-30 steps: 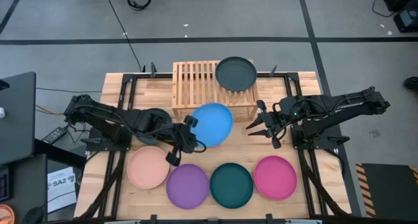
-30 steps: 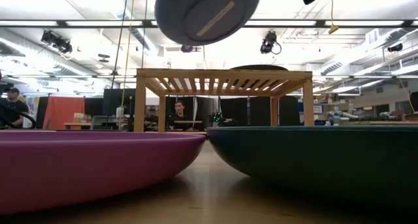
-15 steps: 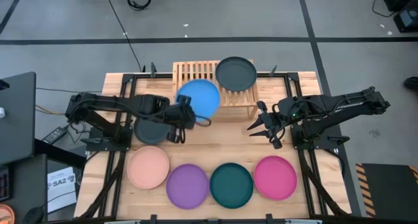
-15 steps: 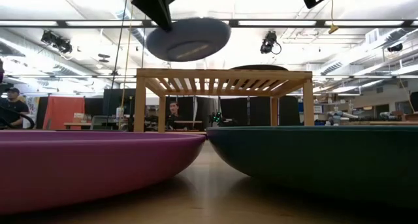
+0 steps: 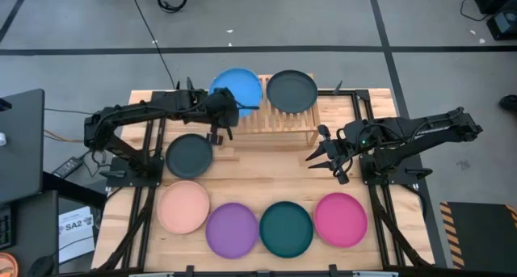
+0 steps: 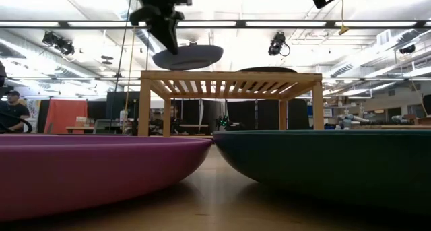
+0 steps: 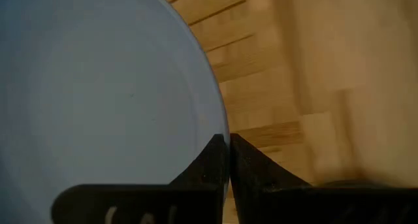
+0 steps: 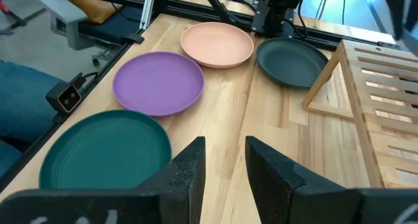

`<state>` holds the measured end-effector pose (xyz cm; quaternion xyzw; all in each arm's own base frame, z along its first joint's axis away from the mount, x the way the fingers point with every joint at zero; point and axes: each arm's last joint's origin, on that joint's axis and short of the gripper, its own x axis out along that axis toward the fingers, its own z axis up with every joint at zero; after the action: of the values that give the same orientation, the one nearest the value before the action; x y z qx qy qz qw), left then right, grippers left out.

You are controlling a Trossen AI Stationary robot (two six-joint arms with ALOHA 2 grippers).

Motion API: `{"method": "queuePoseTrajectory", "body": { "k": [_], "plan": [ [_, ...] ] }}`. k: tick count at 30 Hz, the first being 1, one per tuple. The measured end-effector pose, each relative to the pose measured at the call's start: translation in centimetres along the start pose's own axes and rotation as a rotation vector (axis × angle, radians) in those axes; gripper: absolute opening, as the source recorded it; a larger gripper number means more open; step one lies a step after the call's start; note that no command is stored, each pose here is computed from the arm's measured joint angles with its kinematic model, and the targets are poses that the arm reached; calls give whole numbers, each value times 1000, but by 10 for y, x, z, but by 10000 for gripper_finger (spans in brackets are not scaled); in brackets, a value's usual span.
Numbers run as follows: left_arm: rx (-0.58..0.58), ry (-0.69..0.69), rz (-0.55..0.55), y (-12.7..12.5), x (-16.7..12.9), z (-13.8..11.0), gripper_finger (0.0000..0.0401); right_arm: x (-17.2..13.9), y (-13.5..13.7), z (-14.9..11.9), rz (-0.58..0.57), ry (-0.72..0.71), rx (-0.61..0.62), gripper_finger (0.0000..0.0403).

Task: Place and stack plates onto a shelf
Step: Put the blue plate to the left on the shelf

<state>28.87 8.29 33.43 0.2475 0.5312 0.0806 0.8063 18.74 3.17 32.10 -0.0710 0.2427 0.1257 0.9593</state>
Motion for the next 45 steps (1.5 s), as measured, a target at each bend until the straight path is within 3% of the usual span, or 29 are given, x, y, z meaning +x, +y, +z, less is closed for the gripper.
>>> {"method": "queuePoseTrajectory", "body": {
  "k": [6,16,38,45],
  "plan": [
    [-50,0,-59,15,16,-11,15,0,0,0,0,-1,0,114],
    [-46,27,-92,15,36,-8,16,0,0,0,0,2,0,114],
    [-59,21,-87,15,37,-7,17,0,0,0,0,3,0,114],
    [-59,21,-87,15,37,-7,57,0,0,0,0,3,0,114]
  ]
}}
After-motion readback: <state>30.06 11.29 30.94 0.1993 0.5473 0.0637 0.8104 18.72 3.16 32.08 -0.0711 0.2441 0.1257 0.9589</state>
